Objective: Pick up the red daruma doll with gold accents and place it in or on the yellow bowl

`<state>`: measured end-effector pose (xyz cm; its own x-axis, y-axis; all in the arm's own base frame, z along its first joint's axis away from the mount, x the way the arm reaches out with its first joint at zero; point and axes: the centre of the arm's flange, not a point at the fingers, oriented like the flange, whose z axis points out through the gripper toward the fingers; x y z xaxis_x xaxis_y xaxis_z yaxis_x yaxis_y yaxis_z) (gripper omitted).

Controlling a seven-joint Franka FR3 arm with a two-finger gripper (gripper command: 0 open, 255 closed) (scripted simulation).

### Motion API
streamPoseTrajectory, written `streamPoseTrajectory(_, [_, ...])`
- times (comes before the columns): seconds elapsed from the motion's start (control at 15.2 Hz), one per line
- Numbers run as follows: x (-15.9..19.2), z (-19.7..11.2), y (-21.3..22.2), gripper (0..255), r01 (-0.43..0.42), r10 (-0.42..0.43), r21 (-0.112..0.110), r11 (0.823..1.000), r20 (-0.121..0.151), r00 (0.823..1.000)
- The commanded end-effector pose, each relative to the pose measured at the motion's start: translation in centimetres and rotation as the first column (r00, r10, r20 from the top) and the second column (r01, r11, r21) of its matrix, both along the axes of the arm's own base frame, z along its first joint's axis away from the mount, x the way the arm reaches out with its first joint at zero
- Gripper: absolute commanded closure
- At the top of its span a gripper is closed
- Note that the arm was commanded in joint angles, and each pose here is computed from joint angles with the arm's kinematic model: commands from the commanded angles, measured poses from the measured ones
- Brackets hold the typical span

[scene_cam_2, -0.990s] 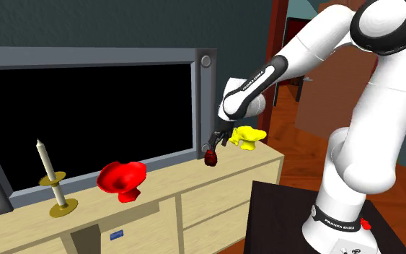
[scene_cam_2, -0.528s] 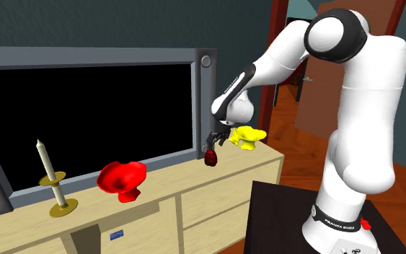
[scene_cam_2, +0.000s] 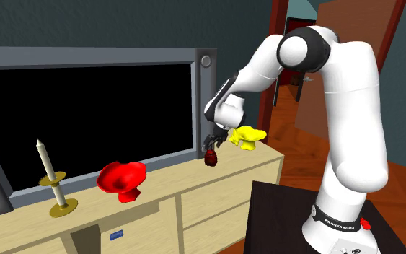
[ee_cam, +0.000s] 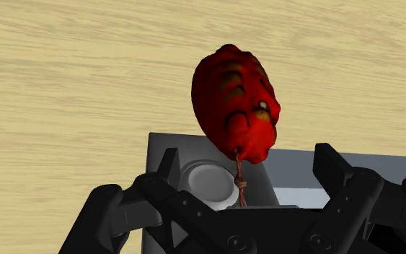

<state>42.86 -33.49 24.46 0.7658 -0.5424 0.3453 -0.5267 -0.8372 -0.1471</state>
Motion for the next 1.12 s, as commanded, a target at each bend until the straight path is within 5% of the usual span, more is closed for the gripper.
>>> streamPoseTrajectory(0.0, [0.4,-1.0,-0.1,0,0.001,-0.001,0.000,1.000,0.001,1.000])
streamPoseTrajectory(0.66, [0.9,-2.3,-0.2,0,0.001,-0.001,0.000,1.000,0.001,1.000])
streamPoseTrajectory(0.73, [0.9,-2.3,-0.2,255,0.001,-0.001,0.000,1.000,0.001,1.000])
streamPoseTrajectory(1.06, [0.9,-2.3,-0.2,255,0.001,-0.001,0.000,1.000,0.001,1.000])
